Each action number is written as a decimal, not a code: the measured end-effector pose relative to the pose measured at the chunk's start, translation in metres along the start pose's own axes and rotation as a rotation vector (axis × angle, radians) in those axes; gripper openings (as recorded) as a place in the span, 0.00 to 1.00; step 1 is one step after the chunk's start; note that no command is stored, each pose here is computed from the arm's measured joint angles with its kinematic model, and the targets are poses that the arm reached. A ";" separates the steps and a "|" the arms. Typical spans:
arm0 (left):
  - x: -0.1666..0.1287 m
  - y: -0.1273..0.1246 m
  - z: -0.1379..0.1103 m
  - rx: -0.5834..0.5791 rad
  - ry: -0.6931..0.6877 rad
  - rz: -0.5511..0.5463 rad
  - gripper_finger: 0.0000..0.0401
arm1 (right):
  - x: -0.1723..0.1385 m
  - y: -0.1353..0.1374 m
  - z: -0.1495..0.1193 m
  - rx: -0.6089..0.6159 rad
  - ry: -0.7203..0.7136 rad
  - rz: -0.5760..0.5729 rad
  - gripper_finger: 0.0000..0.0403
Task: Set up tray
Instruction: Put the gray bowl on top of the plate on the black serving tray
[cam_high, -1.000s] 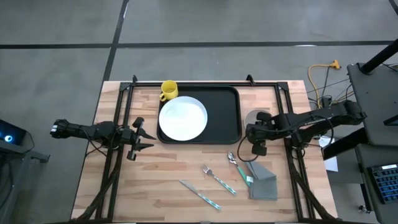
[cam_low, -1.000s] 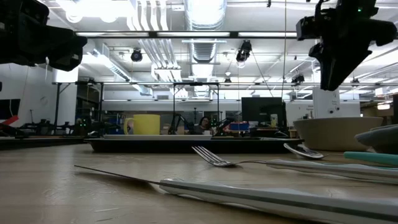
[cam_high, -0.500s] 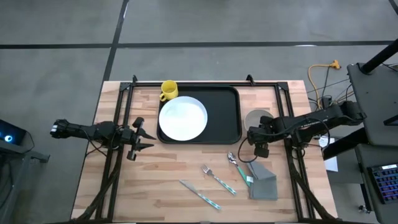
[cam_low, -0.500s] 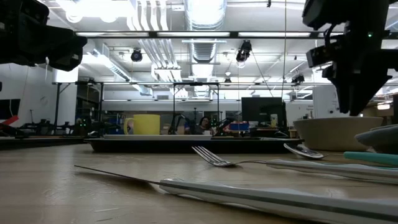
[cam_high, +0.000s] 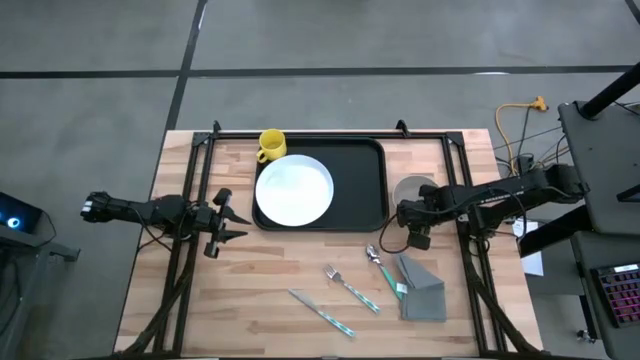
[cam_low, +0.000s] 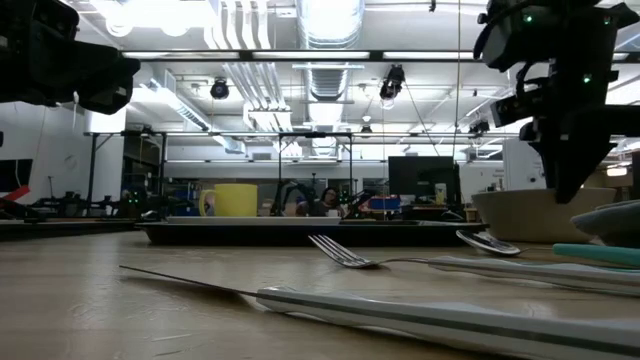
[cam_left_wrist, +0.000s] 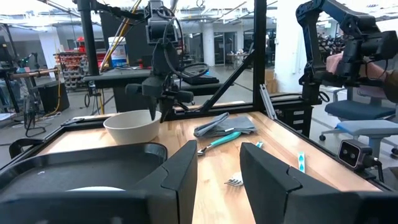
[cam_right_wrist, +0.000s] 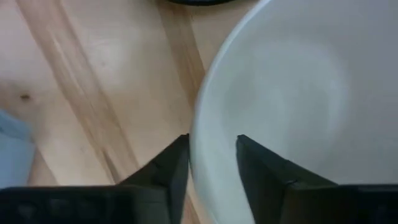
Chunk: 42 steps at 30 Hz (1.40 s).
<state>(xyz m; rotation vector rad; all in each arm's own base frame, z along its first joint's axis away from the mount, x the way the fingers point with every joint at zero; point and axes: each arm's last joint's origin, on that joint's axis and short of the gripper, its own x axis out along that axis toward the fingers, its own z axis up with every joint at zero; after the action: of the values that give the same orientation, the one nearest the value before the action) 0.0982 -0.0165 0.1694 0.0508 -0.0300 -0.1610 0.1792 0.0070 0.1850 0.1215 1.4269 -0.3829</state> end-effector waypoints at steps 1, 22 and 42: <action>0.000 0.000 0.000 0.000 0.000 0.000 0.25 | 0.000 0.000 0.000 0.003 0.004 0.008 0.23; 0.000 0.000 0.000 0.000 0.000 0.000 0.25 | -0.045 -0.012 0.043 -0.092 -0.211 -0.134 0.02; 0.000 0.000 0.000 0.000 0.000 0.000 0.25 | -0.048 0.026 0.200 -0.560 -0.240 -0.147 0.02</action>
<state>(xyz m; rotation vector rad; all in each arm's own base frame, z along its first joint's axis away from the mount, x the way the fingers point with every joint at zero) 0.0982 -0.0165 0.1694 0.0510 -0.0298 -0.1610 0.3711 -0.0210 0.2582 -0.4712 1.2592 -0.1006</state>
